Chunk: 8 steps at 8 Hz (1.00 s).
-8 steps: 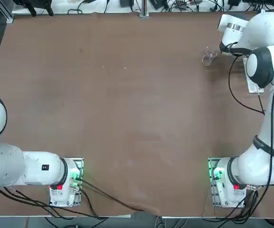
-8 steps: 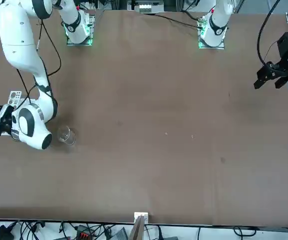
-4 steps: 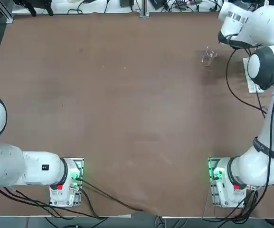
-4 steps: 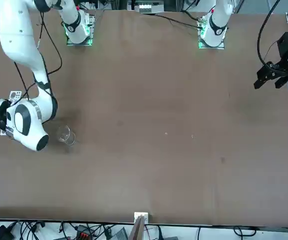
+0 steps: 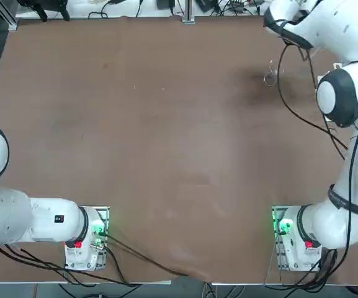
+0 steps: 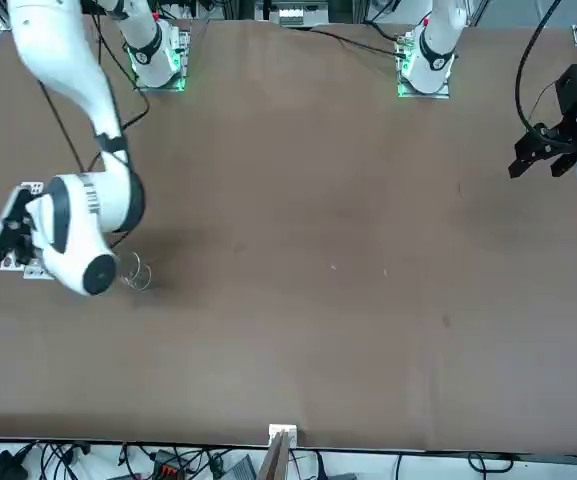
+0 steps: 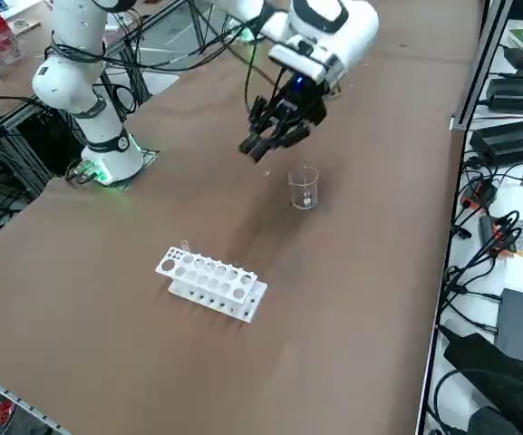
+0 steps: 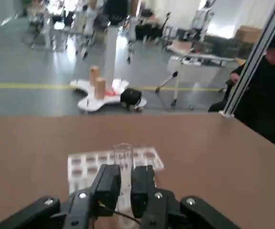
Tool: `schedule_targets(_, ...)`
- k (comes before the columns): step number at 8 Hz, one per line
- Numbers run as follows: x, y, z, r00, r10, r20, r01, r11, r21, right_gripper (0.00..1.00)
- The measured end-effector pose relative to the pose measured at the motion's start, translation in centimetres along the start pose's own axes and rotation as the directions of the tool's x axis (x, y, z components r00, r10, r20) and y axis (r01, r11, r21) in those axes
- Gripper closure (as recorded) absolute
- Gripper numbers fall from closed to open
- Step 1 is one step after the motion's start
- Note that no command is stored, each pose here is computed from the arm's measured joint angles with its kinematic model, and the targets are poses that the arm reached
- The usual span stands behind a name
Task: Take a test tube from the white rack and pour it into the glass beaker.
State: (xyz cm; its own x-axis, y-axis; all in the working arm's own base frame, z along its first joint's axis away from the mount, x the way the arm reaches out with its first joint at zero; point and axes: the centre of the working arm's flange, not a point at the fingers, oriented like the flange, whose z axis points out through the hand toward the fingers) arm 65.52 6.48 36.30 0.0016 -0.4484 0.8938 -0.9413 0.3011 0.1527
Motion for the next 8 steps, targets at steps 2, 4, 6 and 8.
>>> schedule_targets(2,-3.9,2.4,-4.5,0.986,-0.124,0.108,0.118,0.991,0.056,0.81)
schedule_targets(4,-5.0,2.6,-6.7,0.943,-0.222,0.248,0.198,0.973,0.121,0.81)
schedule_targets(6,-5.4,2.0,-7.3,0.873,-0.338,0.351,0.284,0.939,0.196,0.81)
schedule_targets(8,-5.6,1.1,-7.0,0.799,-0.374,0.471,0.298,0.927,0.229,0.81)
